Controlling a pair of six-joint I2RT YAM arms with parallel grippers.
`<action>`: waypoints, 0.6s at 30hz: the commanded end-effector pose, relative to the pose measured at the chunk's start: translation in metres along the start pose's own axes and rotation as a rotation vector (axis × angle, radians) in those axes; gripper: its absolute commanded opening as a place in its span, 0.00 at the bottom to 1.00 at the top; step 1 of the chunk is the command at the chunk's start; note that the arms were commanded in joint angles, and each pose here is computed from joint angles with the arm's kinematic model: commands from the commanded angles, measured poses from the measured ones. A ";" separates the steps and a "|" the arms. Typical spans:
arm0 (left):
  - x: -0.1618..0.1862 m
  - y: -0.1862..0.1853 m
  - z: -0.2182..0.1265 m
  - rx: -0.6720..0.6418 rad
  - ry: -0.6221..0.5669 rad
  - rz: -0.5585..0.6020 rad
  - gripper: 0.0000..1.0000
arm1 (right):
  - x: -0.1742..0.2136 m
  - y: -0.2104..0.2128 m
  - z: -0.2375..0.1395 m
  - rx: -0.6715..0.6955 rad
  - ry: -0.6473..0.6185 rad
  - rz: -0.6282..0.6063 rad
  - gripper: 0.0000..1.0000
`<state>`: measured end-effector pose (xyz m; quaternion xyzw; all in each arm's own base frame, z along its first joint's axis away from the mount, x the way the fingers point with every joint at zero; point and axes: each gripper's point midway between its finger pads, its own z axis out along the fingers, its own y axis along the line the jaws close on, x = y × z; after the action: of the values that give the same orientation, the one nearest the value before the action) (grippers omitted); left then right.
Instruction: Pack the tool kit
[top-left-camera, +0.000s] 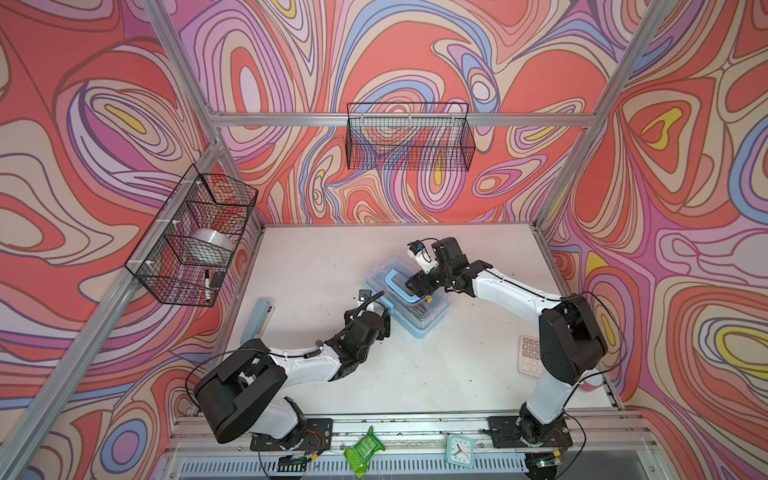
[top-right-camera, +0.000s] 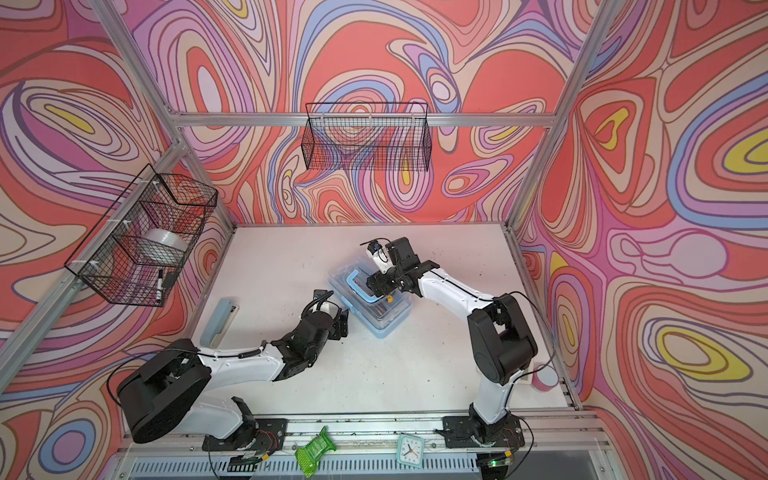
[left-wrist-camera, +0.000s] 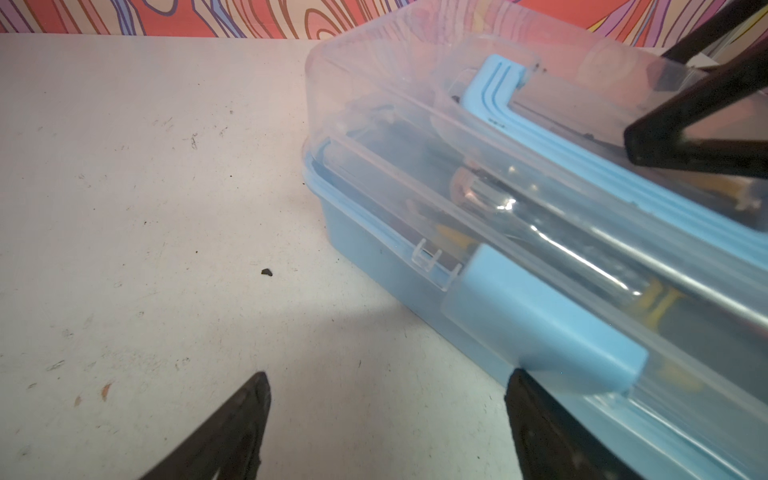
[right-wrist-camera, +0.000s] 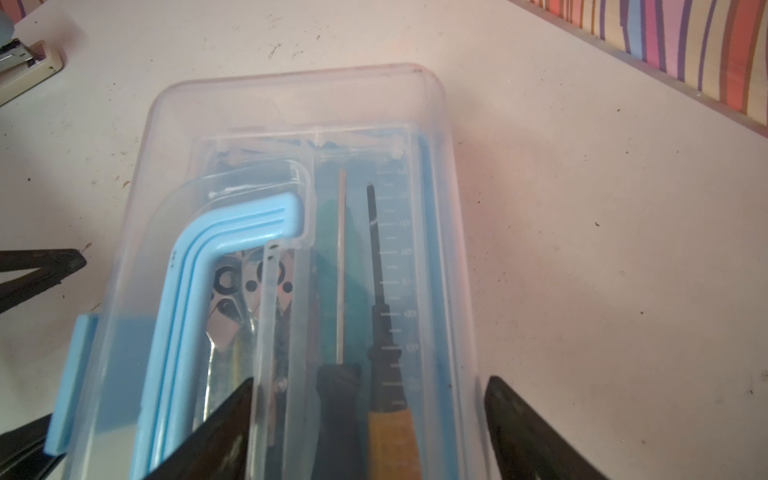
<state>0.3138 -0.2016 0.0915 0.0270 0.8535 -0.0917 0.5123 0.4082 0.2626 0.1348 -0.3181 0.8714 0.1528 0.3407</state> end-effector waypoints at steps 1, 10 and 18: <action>0.002 0.001 -0.002 0.023 0.019 -0.002 0.89 | 0.020 -0.021 0.001 0.115 0.066 0.032 0.88; 0.004 -0.001 -0.002 0.049 0.034 -0.014 0.89 | -0.022 -0.039 -0.029 0.230 -0.060 0.060 0.89; 0.004 -0.001 -0.001 0.058 0.037 -0.032 0.89 | -0.034 -0.040 -0.039 0.241 -0.069 0.064 0.80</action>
<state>0.3130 -0.2069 0.0898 0.0362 0.8589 -0.1206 0.4964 0.4251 0.2430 0.1644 -0.2630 0.8821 0.0902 0.3803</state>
